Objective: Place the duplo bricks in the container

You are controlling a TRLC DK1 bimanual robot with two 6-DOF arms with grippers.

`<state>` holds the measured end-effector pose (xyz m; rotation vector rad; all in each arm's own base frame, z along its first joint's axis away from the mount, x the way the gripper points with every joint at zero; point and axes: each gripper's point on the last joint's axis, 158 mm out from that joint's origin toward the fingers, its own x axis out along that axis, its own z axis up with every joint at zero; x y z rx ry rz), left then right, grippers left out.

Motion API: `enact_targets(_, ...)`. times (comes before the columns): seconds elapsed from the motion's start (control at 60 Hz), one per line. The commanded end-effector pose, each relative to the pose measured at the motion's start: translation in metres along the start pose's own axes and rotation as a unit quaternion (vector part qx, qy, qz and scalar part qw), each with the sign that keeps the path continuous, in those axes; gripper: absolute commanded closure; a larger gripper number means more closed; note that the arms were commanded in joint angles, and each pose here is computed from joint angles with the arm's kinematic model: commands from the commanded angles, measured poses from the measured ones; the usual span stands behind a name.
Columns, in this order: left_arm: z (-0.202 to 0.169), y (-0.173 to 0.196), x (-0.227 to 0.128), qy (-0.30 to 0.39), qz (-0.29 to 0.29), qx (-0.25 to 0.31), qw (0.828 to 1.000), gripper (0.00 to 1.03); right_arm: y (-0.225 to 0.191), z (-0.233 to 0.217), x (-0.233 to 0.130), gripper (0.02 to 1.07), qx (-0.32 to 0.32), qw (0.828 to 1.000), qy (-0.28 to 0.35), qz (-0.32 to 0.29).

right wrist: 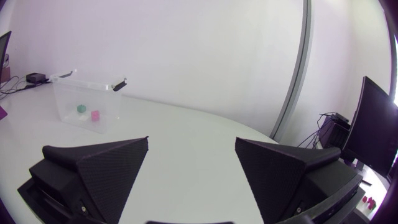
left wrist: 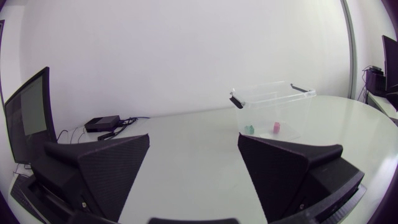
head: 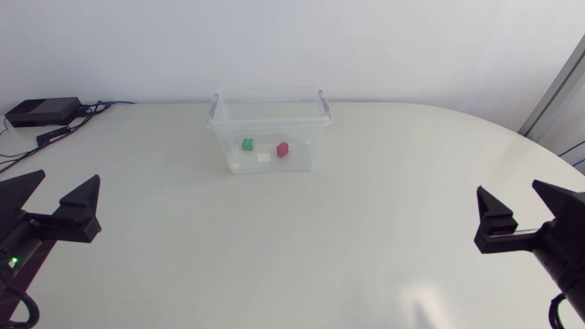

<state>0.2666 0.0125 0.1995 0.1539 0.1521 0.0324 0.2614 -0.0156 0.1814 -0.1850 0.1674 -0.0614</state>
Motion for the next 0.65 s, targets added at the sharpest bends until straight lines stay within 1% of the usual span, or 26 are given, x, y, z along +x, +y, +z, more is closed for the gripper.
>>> enact_targets(0.0, -0.011, -0.005, -0.001, -0.007, -0.006, -0.019, 1.000, 0.04, 0.005, -0.008, 0.000, 0.06, 0.023, 1.000, -0.008, 0.006)
enact_targets(0.45, -0.048, -0.023, -0.006, -0.046, -0.027, -0.076, 0.996, 0.04, 0.019, -0.030, -0.003, 0.06, 0.091, 0.994, -0.054, 0.028)
enact_targets(0.633, -0.048, -0.023, -0.006, -0.046, -0.027, -0.076, 0.996, 0.04, 0.019, -0.030, -0.003, 0.06, 0.092, 0.994, -0.055, 0.028)
